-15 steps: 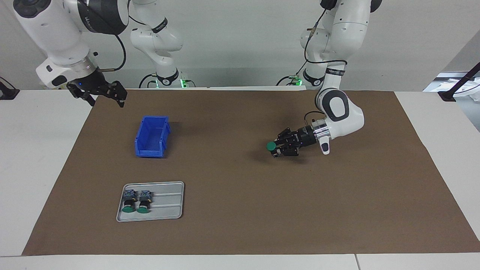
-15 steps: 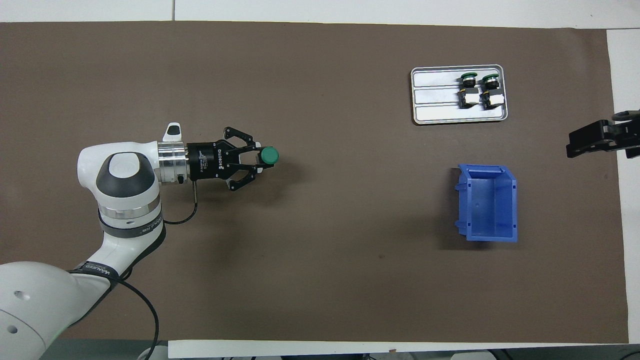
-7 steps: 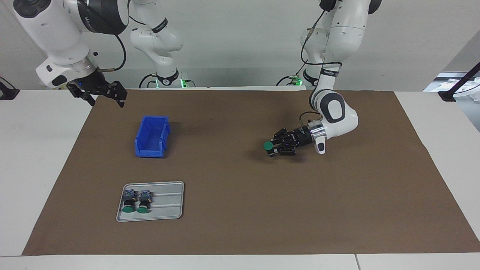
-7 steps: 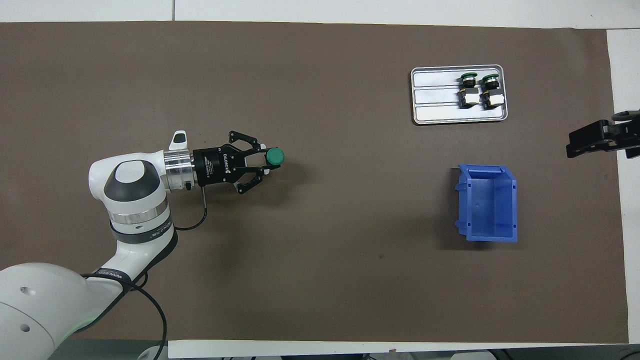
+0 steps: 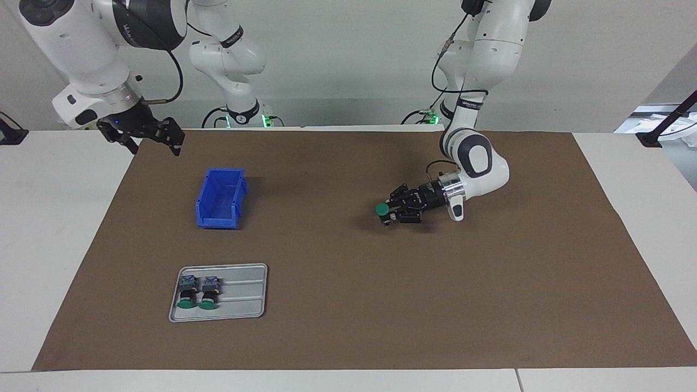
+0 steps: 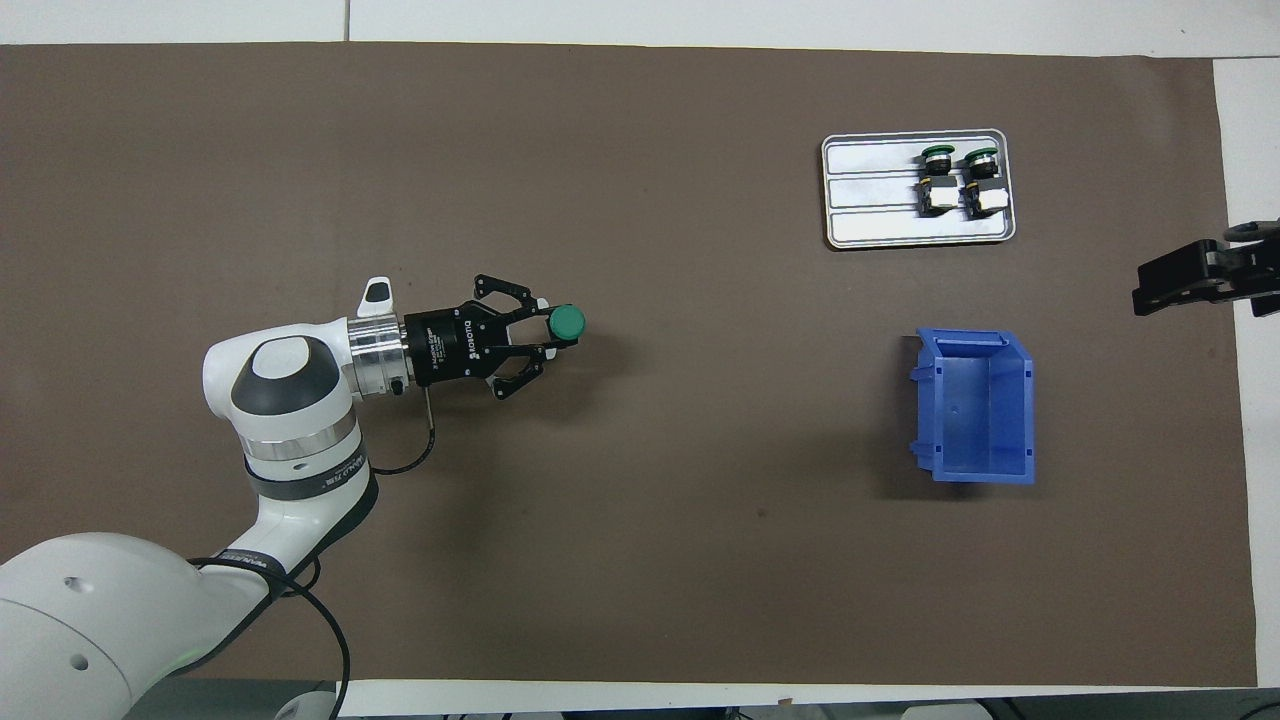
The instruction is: Place and press button with both arms
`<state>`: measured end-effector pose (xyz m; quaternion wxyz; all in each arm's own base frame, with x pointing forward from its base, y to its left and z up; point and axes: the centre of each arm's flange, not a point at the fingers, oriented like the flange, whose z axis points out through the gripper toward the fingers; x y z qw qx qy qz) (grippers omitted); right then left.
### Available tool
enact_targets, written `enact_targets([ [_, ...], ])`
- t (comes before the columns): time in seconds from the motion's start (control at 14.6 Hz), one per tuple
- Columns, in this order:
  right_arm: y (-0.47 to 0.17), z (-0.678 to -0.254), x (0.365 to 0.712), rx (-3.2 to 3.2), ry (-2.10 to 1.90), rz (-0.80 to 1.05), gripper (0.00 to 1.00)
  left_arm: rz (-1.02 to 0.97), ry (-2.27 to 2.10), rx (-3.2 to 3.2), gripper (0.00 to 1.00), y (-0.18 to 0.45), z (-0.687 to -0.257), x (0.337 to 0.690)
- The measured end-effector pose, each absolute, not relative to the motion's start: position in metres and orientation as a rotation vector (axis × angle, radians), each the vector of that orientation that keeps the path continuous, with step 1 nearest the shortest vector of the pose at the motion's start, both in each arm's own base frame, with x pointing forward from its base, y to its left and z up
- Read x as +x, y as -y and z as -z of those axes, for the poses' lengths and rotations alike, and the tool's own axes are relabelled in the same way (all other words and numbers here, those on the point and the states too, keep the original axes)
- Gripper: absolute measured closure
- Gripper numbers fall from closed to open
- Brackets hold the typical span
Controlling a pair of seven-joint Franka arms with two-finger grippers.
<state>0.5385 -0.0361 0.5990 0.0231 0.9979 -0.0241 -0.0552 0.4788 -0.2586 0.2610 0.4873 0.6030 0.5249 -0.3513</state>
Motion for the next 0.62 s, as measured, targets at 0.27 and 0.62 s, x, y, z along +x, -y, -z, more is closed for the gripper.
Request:
enact_targets([
  [0.27,0.036,-0.599,0.539,3.09,0.075,0.171,0.01,0.857,-1.292,1.478,0.66,0.267,-0.253,0.473],
  [0.62,0.036,-0.599,0.539,3.09,0.075,0.171,0.01,0.843,-1.31,1.501,0.66,0.273,-0.248,0.468],
])
